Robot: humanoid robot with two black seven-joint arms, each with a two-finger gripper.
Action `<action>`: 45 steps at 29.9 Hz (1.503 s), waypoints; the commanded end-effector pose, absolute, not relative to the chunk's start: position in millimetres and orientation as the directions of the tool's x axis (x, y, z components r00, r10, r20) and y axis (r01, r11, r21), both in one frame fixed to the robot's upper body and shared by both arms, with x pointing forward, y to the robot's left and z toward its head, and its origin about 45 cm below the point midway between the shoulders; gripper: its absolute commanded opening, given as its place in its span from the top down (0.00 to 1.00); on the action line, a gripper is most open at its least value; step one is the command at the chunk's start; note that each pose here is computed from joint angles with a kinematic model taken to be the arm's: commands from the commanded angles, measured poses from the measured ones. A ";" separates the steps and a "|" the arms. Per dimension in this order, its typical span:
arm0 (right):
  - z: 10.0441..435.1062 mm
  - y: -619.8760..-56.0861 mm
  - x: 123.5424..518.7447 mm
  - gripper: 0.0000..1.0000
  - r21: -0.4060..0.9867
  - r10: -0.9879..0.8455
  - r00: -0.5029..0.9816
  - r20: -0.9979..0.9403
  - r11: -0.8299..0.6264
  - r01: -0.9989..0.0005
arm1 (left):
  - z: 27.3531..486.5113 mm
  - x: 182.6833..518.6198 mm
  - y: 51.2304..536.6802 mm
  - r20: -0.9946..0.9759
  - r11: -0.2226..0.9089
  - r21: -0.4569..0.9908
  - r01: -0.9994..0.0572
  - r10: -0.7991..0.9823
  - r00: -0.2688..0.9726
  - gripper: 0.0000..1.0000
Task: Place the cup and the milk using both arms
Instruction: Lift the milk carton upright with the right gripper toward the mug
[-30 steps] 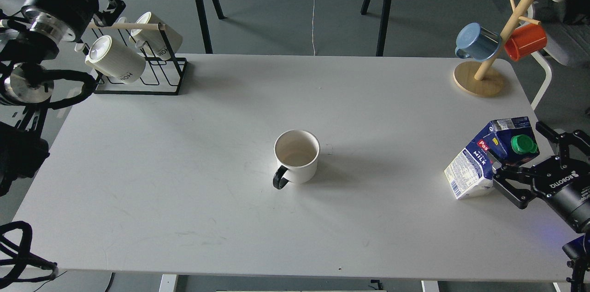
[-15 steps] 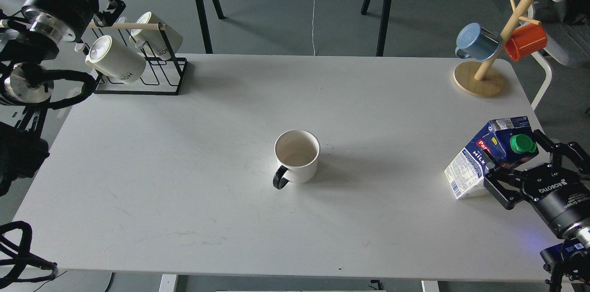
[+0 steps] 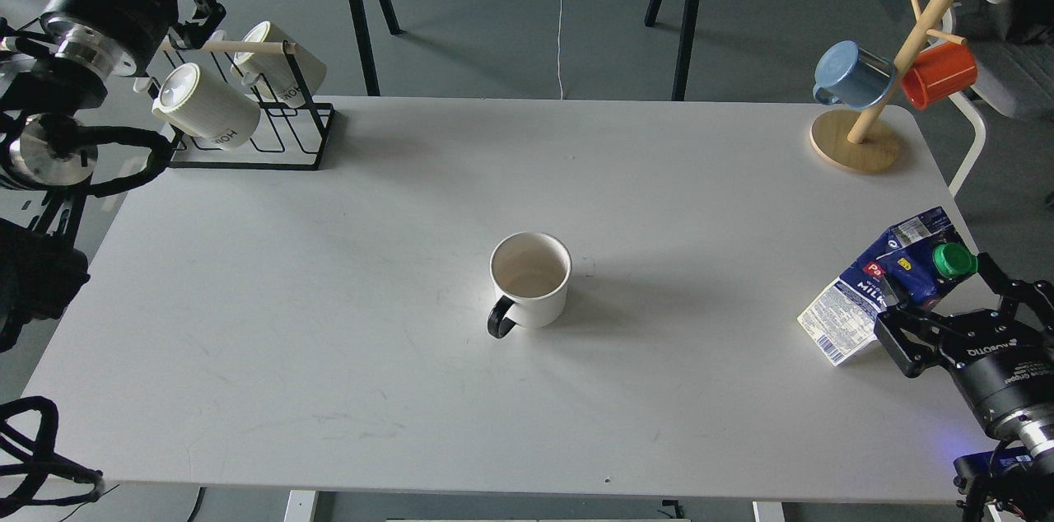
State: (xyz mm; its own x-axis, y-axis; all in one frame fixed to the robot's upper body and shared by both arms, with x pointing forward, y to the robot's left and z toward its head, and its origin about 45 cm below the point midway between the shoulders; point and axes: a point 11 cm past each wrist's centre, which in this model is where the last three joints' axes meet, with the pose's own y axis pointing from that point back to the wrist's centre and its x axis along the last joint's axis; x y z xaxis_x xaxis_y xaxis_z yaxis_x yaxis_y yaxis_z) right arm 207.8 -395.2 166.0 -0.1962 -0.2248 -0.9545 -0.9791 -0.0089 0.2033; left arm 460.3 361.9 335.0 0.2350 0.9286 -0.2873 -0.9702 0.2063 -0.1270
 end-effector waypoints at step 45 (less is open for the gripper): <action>135.4 -352.4 223.7 0.81 0.112 -0.256 -0.093 -0.962 -0.061 -0.992 | 328.4 459.0 361.2 -0.292 0.206 -0.112 -0.972 0.928 0.231 0.01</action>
